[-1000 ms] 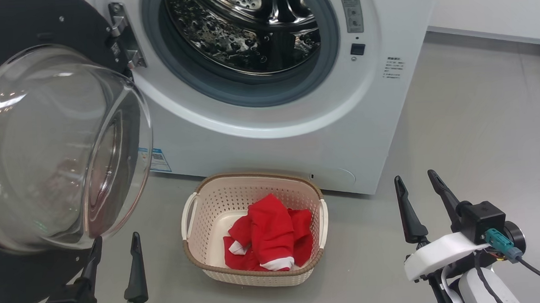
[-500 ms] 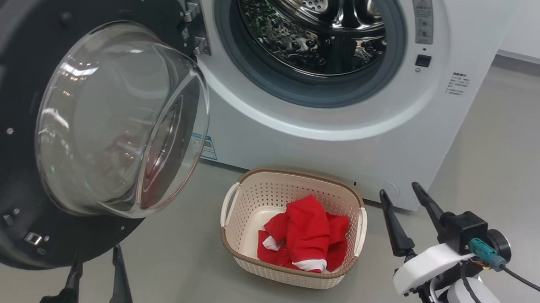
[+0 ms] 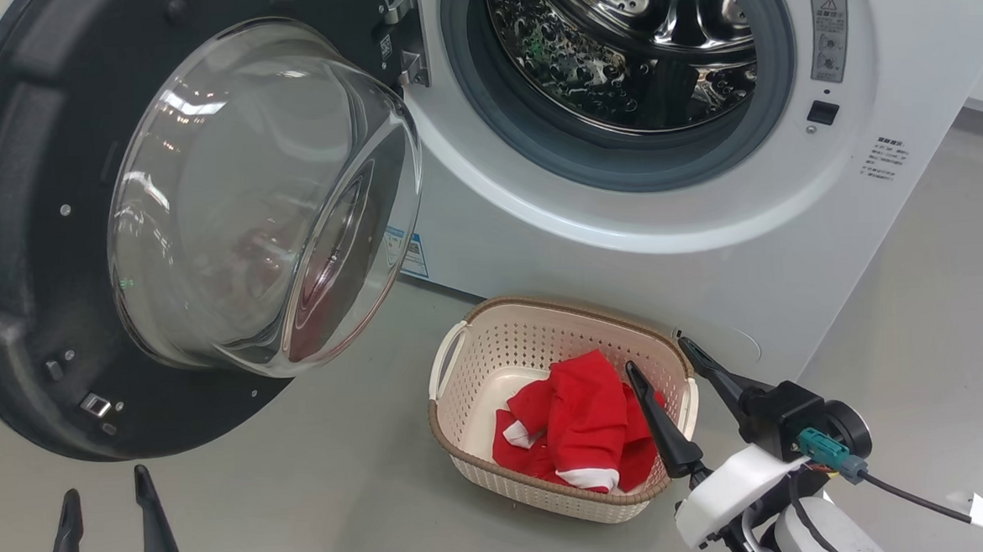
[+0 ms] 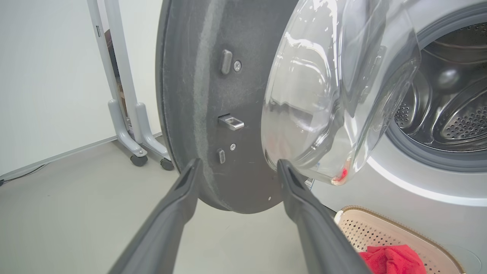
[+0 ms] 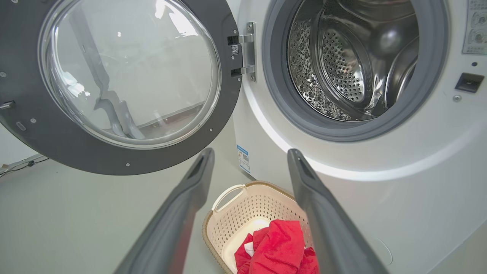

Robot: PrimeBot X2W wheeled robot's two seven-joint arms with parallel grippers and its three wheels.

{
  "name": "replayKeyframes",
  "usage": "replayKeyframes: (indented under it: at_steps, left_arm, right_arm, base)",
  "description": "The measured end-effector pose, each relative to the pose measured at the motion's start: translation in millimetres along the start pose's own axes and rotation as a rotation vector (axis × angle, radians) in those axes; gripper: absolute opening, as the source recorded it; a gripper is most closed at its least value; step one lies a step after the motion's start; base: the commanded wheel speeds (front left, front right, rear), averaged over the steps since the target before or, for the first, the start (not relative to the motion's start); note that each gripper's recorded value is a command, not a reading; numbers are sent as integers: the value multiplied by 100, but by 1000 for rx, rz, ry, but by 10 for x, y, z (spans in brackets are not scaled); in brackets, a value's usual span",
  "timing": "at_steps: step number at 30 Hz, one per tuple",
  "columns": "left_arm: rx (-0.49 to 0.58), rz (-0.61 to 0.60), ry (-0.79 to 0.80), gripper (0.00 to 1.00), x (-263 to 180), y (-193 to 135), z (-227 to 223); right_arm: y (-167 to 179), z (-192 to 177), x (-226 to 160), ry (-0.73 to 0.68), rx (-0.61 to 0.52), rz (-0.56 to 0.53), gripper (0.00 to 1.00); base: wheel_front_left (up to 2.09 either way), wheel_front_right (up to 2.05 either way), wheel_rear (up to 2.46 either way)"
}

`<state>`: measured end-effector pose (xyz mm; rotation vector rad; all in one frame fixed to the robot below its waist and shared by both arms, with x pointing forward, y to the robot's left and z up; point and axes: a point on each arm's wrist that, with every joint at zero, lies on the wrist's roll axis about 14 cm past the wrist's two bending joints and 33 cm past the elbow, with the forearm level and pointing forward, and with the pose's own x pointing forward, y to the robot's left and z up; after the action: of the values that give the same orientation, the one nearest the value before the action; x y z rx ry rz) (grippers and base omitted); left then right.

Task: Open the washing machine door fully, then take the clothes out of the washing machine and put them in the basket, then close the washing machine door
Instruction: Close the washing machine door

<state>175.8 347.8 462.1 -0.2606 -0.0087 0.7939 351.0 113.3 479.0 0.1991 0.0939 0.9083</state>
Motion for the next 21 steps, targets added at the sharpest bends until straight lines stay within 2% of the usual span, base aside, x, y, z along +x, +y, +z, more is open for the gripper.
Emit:
replayKeyframes:
  at_steps: [11, 20, 21]
  left_arm:
    - [-6, 73, 1, 100, -75, 234, 2]
    - [-36, 85, -3, 100, -88, 258, 15]
    - [-39, 86, -2, 90, -91, 260, 12]
  right_arm:
    - [102, -22, 73, 14, -15, 47, 100]
    - [105, -5, 98, 12, -15, 50, 100]
    - [104, -6, 97, 13, -14, 49, 100]
  base:
    - [0, 0, 0]
    - [0, 0, 0]
    - [0, 0, 0]
